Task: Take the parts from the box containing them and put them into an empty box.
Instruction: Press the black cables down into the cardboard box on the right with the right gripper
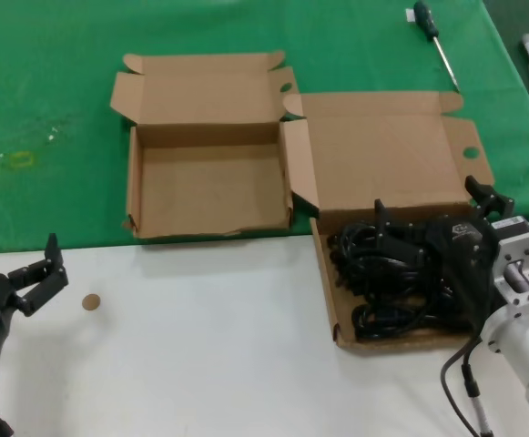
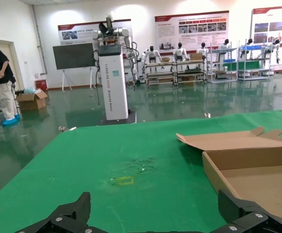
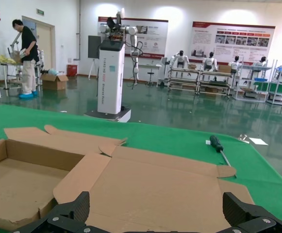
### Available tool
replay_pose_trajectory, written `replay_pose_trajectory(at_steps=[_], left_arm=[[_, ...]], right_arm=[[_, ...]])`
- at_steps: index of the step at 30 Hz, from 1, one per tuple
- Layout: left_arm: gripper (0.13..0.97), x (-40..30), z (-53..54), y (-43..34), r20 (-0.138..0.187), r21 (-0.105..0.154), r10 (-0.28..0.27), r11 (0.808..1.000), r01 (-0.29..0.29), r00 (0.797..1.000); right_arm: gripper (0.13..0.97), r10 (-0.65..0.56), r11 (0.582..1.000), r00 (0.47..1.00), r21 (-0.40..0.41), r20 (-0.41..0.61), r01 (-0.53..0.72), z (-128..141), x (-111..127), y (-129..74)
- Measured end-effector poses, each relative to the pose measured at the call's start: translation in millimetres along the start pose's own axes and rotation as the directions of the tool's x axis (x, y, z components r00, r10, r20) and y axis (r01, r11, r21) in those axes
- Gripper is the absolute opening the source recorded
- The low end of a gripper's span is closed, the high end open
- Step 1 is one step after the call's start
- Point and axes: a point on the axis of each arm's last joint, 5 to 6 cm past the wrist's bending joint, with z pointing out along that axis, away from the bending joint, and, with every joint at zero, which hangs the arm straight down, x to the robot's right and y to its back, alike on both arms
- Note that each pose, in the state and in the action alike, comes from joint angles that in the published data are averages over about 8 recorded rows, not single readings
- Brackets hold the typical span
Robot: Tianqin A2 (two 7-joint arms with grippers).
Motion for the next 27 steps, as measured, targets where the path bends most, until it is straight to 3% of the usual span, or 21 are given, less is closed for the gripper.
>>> replay_pose_trajectory(at_steps=[5, 13, 17, 22, 27], left_arm=[[0.913, 0.0, 0.0, 0.0, 0.0, 0.0, 0.0, 1.0, 0.0, 1.0], [0.79, 0.0, 0.0, 0.0, 0.0, 0.0, 0.0, 1.0, 0.0, 1.0], [0.79, 0.0, 0.0, 0.0, 0.0, 0.0, 0.0, 1.0, 0.0, 1.0], [0.668, 0.0, 0.0, 0.0, 0.0, 0.0, 0.0, 1.0, 0.0, 1.0], [0.568, 0.0, 0.0, 0.0, 0.0, 0.0, 0.0, 1.0, 0.0, 1.0]], right_arm=[[0.966, -0.02, 1.0, 1.0, 0.005, 0.009, 0.02, -1.1, 1.0, -2.2], [0.966, -0.073, 0.997, 0.996, 0.016, 0.045, 0.072, -3.3, 15.6, -13.7], [0.966, -0.114, 0.993, 0.99, 0.015, 0.081, 0.114, -3.7, 31.6, -23.7], [0.966, -0.211, 0.977, 0.962, 0.005, 0.171, 0.214, -6.2, 60.6, -41.3], [0.966, -0.317, 0.941, 0.899, -0.015, 0.301, 0.337, -9.2, 91.0, -58.5]])
